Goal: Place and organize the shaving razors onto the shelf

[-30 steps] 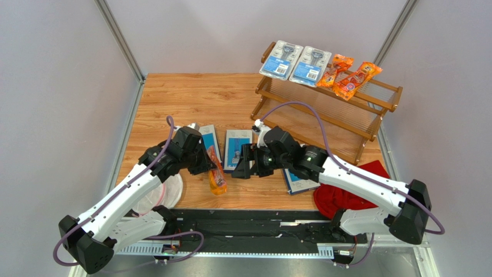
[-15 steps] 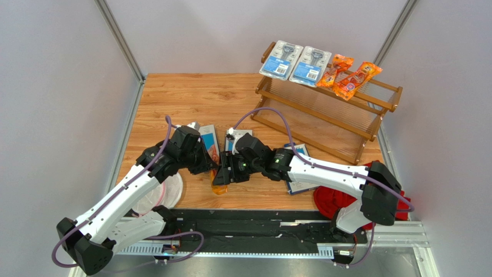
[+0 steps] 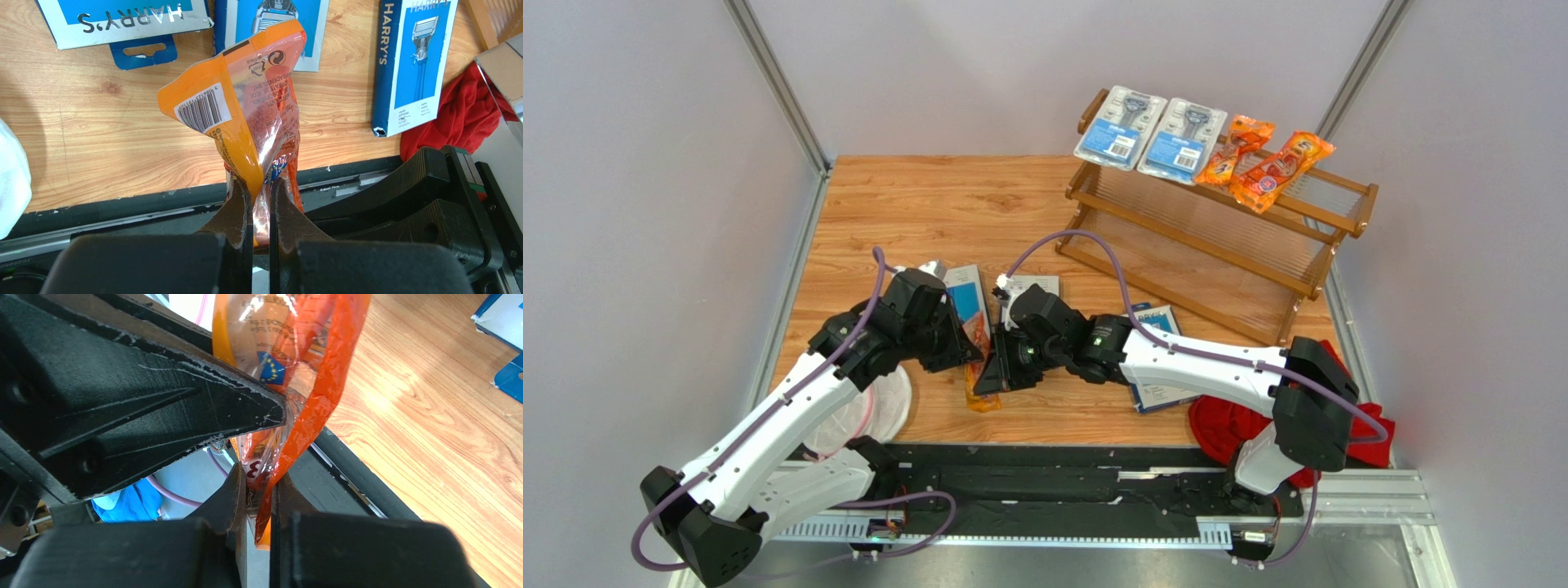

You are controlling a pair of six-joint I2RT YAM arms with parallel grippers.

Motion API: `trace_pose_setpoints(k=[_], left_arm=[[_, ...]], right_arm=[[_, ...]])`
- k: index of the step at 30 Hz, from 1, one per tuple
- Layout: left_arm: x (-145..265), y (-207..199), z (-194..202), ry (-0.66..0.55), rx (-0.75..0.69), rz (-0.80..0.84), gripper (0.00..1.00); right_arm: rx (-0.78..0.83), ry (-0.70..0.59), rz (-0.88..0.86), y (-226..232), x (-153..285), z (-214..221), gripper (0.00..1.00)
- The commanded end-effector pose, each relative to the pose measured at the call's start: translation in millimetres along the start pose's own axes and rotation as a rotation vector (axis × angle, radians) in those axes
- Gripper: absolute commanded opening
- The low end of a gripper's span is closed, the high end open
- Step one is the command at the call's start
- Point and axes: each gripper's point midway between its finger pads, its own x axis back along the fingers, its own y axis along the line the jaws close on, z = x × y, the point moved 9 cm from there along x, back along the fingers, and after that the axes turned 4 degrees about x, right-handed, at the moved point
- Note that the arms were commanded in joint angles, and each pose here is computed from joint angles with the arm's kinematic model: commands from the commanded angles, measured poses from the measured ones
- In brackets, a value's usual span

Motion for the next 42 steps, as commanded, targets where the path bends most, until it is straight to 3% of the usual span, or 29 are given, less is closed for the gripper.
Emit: trace_pose_setpoints(k=[1,4,9,21,33,42], left_arm=[[10.8,-10.8,-5.4,-0.038,-0.006,0.070,0.00],[11.2,-10.2,-4.8,-0.038,-0.006,0.072,0.11],[12.6,-8.6,-3.8,-0.039,-0.016,0.073,0.42],[26.0,6.1,-2.8,-0.095,-0.023,-0.004,0.75],[23.1,16.5,0.5,-0.078,-0.060,-0.077,0.86],[19.7,27.7,9.6,-0.081,-0.053,-0.061,0.88]], right_arm=[[0.010,-0.049,-0.033,14.1,5.7,-10.2,0.00],[0.011,-0.051,-0.026,13.2,6.7,-10.4,0.00],[0.014,-0.047,-0.015,11.6,8.1,-8.5,0.00],[0.020,-0.047,0.038,3.9,13.5,-4.0,0.00],[0.053,-0.071,0.074,5.1,26.7,-8.0,0.00],[0.089,-0.121,0.125,3.4,64.2,-27.3,0.00]])
